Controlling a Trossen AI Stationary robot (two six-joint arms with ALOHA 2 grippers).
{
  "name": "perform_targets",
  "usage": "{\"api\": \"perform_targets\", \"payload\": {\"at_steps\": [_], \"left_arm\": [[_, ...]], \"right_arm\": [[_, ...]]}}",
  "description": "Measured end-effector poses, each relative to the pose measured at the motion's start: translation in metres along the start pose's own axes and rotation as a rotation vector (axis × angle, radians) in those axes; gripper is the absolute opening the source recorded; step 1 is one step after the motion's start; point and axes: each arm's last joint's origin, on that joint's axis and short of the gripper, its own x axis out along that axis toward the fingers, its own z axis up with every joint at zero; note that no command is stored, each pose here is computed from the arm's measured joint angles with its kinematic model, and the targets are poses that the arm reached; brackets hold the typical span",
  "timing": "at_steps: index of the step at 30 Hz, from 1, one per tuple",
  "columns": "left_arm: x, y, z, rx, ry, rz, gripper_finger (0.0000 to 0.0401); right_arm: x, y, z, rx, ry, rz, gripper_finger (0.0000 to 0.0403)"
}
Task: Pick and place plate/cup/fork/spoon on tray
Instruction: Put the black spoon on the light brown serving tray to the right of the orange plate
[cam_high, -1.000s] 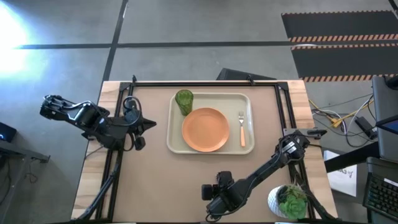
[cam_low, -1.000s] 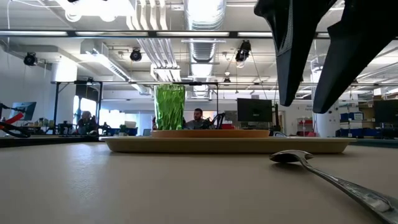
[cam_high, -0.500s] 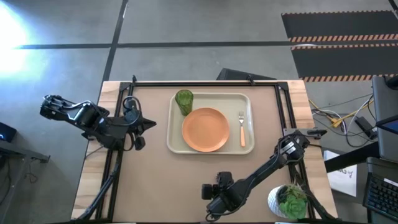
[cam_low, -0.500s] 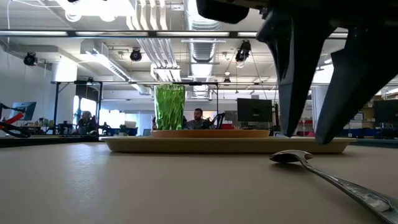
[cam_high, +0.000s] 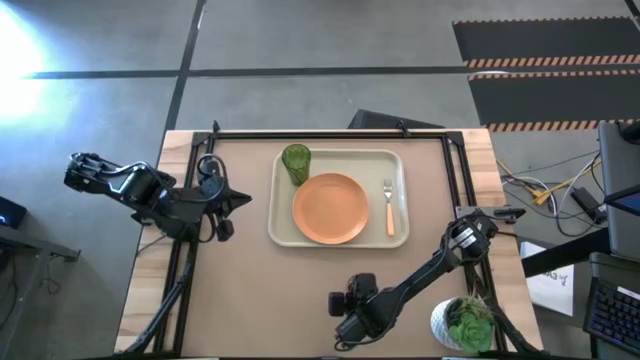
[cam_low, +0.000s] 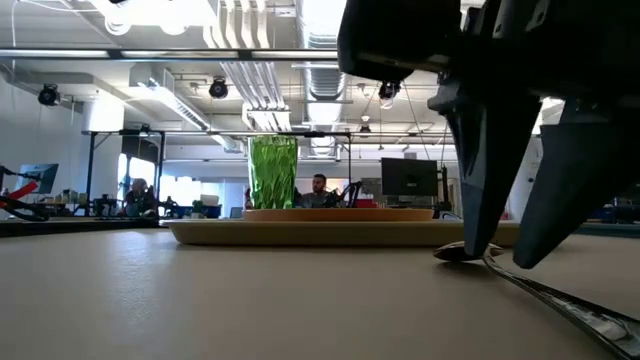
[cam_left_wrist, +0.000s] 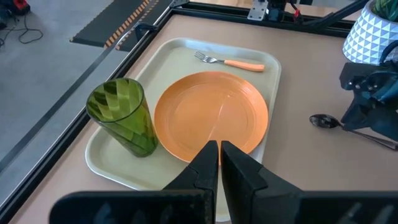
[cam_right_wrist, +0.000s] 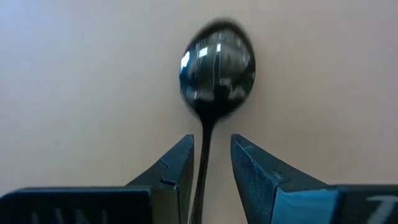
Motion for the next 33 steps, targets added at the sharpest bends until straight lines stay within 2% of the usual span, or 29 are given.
{"api": "perform_targets", "payload": {"at_steps": [13,19,23,27,31,33], "left_arm": [[0.000,0.000,0.000,0.000,0.000,0.000,0.0000],[0.000,0.000,0.000,0.001,0.000,0.000,0.0000],[0.000,0.000,0.000,0.001,0.000,0.000,0.0000],[0.000,0.000,0.000,0.001,0.001,0.000,0.0000],[0.000,0.000,0.000,0.002,0.001,0.000,0.0000],[0.000,0.000,0.000,0.002,0.001,0.000,0.0000]], "right_arm": [[0.013,-0.005,0.001,0.013,-0.021,0.024,0.0080],[0.013,-0.005,0.001,-0.010,-0.025,0.029,0.0052],[0.013,-0.002,0.000,-0.029,-0.041,0.080,0.0015],[0.014,0.004,-0.002,-0.052,-0.070,0.161,0.0010],[0.010,0.014,-0.002,-0.064,-0.178,0.324,0.0009],[0.008,0.015,-0.001,-0.080,-0.187,0.336,0.0009]]}}
